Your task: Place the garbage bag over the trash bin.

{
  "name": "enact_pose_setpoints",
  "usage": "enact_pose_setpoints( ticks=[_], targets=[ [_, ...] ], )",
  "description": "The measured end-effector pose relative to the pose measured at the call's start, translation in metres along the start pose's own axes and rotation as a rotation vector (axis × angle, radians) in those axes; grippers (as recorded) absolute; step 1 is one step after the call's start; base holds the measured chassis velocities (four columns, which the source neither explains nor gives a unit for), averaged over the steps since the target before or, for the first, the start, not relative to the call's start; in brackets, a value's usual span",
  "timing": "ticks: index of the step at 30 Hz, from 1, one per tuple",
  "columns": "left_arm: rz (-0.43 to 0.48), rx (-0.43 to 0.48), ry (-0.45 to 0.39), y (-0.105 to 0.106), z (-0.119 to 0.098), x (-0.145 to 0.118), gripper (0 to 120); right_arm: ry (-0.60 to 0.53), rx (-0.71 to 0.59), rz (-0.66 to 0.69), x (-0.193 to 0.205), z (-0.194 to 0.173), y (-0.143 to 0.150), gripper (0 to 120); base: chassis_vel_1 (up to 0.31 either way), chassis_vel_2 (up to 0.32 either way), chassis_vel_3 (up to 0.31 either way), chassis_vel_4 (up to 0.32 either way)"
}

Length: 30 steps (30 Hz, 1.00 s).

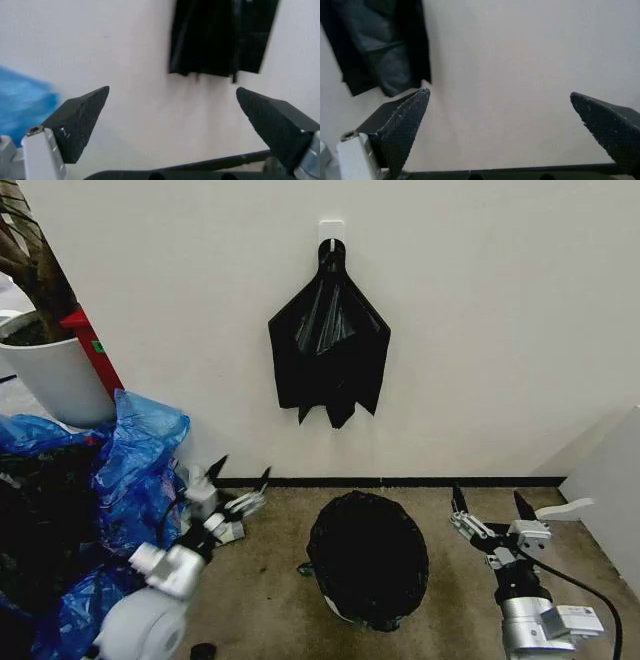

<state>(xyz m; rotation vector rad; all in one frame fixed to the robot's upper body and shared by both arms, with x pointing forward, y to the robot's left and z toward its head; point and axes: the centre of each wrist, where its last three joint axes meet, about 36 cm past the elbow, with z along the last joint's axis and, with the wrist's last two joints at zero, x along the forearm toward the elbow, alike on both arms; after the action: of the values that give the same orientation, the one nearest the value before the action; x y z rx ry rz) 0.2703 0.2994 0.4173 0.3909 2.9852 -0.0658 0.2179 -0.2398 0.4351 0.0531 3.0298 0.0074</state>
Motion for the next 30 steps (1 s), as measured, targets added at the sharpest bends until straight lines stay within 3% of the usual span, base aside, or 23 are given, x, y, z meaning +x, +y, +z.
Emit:
enact_pose_setpoints(
  ticks=[5,12,20,30],
  targets=[
    [-0.075,0.014,-0.007,-0.010,-0.018,0.034,100,-0.005,-0.016,0.003,0.027,0.006,0.011,100,0.000,0.000,0.000,0.000],
    [-0.136,0.030,0.026,-0.022,-0.023,0.058,100,0.006,-0.059,0.021,0.054,0.009,0.005,100,0.000,0.000,0.000,0.000],
    [-0.172,0.048,0.065,-0.037,-0.035,0.060,100,-0.022,-0.086,0.007,0.069,0.013,0.003,100,0.000,0.000,0.000,0.000],
    [-0.170,0.049,0.070,-0.038,-0.036,0.058,100,-0.027,-0.079,0.008,0.068,0.013,0.002,100,0.000,0.000,0.000,0.000]
  ],
)
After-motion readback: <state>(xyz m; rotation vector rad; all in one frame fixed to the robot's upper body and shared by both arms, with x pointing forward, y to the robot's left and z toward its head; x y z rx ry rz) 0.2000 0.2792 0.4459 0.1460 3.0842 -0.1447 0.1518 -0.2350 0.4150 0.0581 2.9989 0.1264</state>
